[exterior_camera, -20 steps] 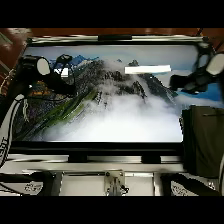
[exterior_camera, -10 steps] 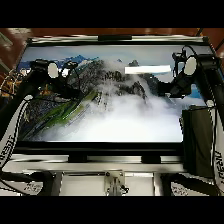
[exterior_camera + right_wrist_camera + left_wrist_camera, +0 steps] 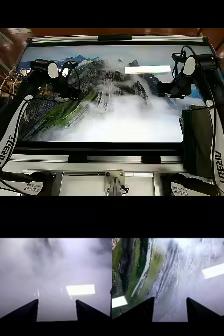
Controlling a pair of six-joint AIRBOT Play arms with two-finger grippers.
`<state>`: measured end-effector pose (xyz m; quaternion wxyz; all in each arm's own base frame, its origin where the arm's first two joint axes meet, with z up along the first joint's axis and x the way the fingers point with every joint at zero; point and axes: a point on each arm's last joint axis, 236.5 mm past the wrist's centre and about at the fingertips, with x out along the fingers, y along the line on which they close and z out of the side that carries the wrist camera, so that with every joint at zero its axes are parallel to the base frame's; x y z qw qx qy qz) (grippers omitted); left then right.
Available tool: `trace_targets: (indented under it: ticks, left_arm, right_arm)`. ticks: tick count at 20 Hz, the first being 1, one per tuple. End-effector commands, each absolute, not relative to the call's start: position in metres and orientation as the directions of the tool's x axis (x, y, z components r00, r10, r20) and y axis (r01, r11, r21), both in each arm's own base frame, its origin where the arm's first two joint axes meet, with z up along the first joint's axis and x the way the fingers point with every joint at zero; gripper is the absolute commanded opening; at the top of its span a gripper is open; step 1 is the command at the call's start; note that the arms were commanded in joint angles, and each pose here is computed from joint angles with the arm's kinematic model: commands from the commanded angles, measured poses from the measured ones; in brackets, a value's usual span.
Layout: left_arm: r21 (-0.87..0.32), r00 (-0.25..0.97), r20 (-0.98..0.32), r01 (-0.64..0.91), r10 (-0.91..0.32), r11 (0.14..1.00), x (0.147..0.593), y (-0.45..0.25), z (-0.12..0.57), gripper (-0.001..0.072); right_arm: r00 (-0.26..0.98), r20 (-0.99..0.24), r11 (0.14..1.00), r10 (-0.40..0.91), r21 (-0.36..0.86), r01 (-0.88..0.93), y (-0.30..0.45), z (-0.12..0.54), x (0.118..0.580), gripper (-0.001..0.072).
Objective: Fold the shirts.
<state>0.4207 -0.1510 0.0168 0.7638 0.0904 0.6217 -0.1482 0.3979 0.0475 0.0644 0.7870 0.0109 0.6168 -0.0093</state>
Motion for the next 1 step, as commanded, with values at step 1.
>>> trace_targets:
  ticks: [1]
  left_arm:
    - [-0.047,0.188,-0.975,0.339,-0.116,0.940,0.4219,-0.1518,0.0166,0.0502]
  right_arm:
    - [0.239,-0.971,1.000,-0.002,0.005,0.026,0.0478,0.0646,0.3979,0.0593]
